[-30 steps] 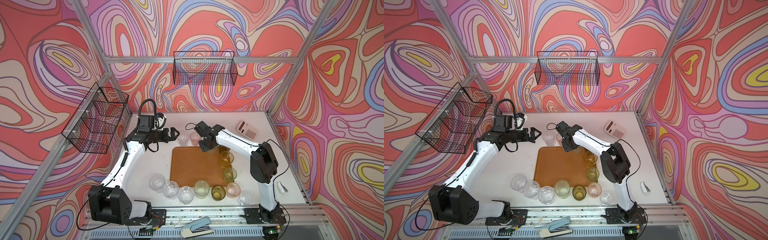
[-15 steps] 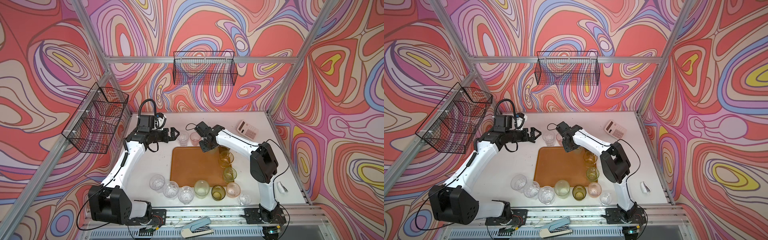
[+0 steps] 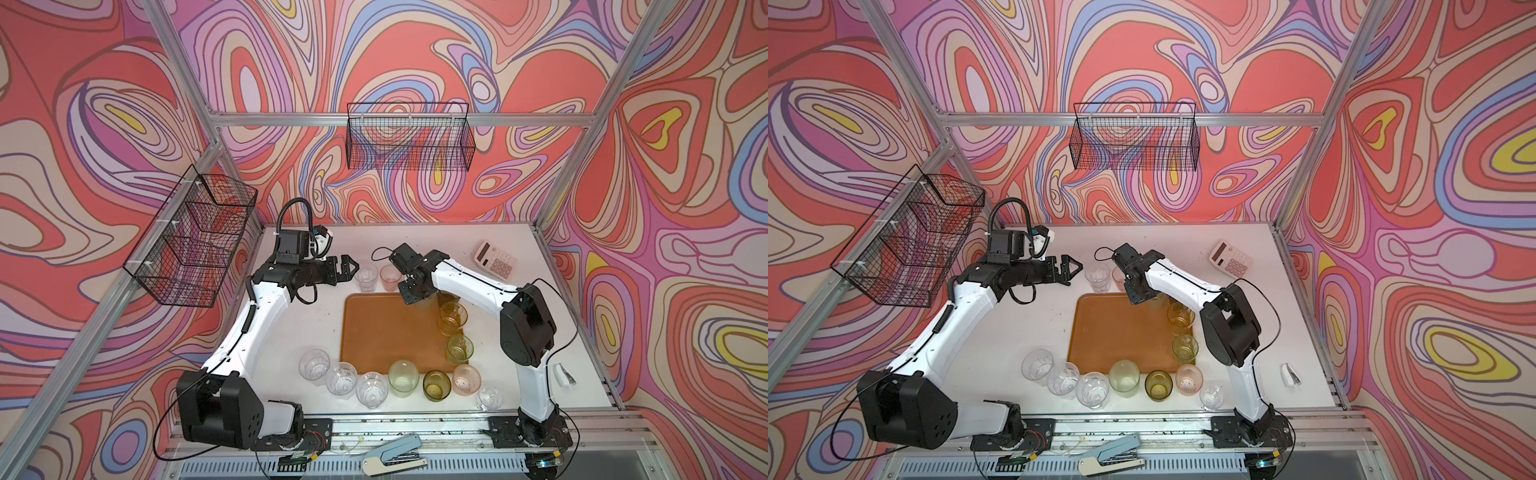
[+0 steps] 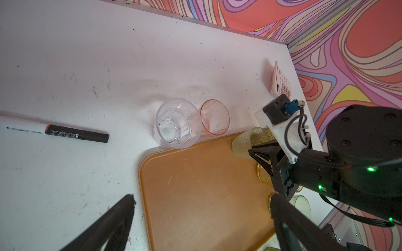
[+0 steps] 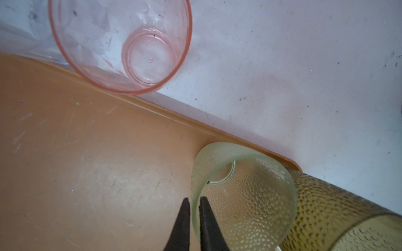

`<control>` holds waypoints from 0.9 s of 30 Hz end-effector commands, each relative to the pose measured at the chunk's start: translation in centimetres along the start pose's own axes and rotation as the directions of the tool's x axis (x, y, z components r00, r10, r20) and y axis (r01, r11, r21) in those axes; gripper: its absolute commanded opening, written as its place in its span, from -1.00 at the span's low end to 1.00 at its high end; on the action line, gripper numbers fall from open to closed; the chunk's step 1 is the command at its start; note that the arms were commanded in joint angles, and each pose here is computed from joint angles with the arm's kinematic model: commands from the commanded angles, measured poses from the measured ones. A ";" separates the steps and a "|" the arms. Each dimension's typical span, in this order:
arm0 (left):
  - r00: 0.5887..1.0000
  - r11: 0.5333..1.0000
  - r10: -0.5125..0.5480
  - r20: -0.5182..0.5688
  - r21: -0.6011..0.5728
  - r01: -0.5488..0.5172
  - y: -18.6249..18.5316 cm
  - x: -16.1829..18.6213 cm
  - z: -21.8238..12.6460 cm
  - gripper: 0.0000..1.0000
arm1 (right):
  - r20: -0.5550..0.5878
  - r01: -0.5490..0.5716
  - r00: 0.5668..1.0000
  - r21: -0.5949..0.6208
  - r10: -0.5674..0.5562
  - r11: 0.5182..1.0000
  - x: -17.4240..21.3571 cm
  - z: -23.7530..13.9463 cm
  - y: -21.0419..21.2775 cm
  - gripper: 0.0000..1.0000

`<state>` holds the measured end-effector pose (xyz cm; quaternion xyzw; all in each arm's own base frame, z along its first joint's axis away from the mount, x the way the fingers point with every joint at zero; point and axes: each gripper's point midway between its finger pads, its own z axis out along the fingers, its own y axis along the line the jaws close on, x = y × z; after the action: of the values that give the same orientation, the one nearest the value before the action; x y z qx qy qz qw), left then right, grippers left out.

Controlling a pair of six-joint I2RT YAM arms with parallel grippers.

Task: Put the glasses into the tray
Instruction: 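Set the pale green glass beside the dark olive glass, open right gripper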

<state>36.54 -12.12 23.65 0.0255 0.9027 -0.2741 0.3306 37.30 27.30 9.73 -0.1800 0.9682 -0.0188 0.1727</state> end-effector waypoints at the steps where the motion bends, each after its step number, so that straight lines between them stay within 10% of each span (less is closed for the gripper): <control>1: 1.000 1.000 0.005 0.003 0.009 -0.005 -0.2 0.2 -0.2 1.00 | -0.004 -0.005 1.000 0.015 0.005 1.000 0.0 0.7 -0.3 -0.74; 27: 1.000 1.000 0.005 0.002 0.007 -0.005 -0.2 0.2 -0.2 1.00 | 0.078 0.018 0.997 -0.067 -0.012 0.998 -0.9 -6.6 0.0 -0.46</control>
<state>36.54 -12.12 23.65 0.0256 0.9027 -0.2740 0.3306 36.45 27.45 14.08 -0.1897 0.9625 0.0110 0.1939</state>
